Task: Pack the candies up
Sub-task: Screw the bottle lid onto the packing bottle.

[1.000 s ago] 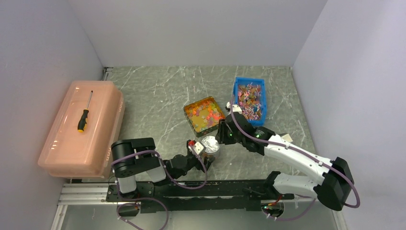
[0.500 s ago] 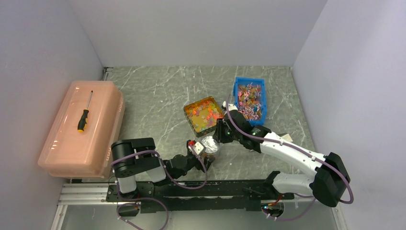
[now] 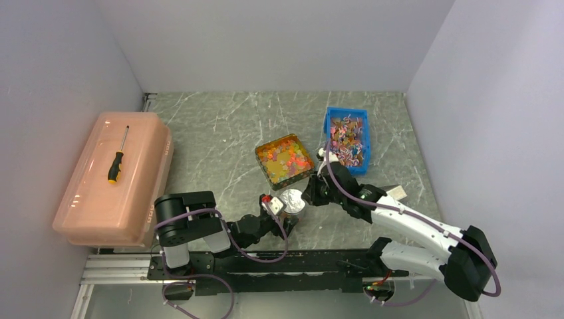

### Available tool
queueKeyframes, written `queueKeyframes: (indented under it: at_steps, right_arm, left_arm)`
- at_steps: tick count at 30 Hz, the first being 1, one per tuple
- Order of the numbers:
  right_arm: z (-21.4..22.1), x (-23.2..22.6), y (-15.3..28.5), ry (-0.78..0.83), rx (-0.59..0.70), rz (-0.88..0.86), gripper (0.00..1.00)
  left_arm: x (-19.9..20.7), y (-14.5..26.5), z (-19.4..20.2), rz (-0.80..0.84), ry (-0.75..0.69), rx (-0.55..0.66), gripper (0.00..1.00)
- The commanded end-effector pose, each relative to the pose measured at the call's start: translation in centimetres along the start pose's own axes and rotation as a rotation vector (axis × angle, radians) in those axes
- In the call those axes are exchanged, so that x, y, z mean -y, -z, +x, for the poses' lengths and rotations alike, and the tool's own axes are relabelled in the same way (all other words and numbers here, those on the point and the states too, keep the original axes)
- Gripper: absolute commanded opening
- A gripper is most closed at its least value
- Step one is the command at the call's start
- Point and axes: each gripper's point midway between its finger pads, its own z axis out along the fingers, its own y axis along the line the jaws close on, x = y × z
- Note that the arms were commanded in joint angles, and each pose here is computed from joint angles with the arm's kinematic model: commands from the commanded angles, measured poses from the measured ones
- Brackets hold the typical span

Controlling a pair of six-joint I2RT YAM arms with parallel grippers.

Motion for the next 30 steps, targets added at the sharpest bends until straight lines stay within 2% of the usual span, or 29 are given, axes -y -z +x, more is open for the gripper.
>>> queueKeyframes:
  at_steps: [1,19,25,30]
  right_arm:
    - [2.5,-0.2,1.1,-0.039,-0.067,-0.044,0.17]
    - [7.7,-2.7,3.5,-0.1,-0.11,-0.105,0.17]
    - [5.4,-3.1,5.0,-0.077,-0.037,-0.077,0.19]
    - [2.9,-2.6,6.1,-0.049,0.033,-0.012,0.28]
  left_arm:
    - [0.6,-0.2,-0.9,0.02,0.039,0.022,0.42]
    - [0.7,-0.6,-0.8,0.013,0.033,0.011,0.42]
    - [0.7,-0.6,-0.8,0.018,0.036,0.014,0.42]
    - [0.7,-0.6,-0.7,0.017,0.037,0.01,0.42]
